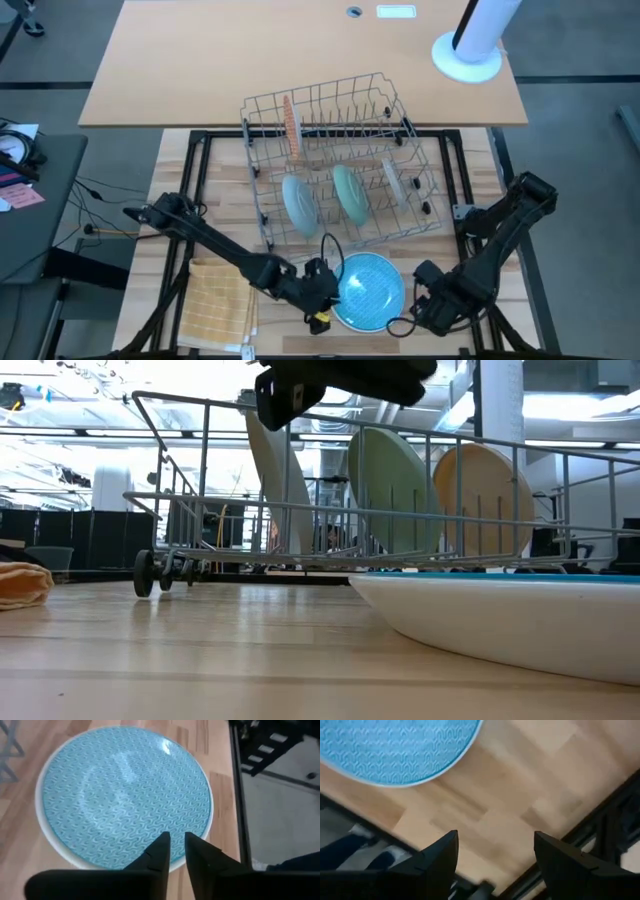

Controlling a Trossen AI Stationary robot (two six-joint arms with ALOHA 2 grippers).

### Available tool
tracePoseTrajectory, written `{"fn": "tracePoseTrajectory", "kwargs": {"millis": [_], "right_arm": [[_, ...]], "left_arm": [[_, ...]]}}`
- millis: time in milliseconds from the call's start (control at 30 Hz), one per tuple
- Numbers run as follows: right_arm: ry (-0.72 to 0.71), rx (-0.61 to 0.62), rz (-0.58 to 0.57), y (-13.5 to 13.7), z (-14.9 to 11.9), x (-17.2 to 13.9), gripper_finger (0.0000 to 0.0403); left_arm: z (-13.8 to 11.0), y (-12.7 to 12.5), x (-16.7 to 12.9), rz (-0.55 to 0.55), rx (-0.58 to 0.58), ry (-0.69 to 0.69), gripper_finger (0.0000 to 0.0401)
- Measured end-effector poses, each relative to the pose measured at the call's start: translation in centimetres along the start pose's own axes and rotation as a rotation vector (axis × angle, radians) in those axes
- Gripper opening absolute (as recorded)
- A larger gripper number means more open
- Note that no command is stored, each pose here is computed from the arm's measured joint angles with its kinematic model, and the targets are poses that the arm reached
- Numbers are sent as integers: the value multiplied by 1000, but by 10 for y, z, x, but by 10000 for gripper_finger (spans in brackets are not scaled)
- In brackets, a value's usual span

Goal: Sort dishes
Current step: Put the blue patterned plate in the dish rack

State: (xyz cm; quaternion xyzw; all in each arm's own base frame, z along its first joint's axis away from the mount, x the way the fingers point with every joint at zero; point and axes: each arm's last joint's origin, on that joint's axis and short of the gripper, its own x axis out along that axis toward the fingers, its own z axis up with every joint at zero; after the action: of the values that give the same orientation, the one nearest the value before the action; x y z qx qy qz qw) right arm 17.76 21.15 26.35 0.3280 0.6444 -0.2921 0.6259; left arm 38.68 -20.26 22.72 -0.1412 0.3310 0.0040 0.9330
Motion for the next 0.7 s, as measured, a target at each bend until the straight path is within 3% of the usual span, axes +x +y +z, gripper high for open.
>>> {"fn": "tracePoseTrajectory", "kwargs": {"millis": [233, 400, 700], "right_arm": [[-21, -52, 11, -6, -11, 17, 260], [-9, -81, 62, -5, -24, 25, 260], [-17, -89, 79, -7, -32, 27, 260]], "left_arm": [[-12, -17, 28, 20, 16, 35, 4], [-12, -21, 37, 141, 8, 115, 1], [-17, -11, 41, 218, 5, 197, 0]]}}
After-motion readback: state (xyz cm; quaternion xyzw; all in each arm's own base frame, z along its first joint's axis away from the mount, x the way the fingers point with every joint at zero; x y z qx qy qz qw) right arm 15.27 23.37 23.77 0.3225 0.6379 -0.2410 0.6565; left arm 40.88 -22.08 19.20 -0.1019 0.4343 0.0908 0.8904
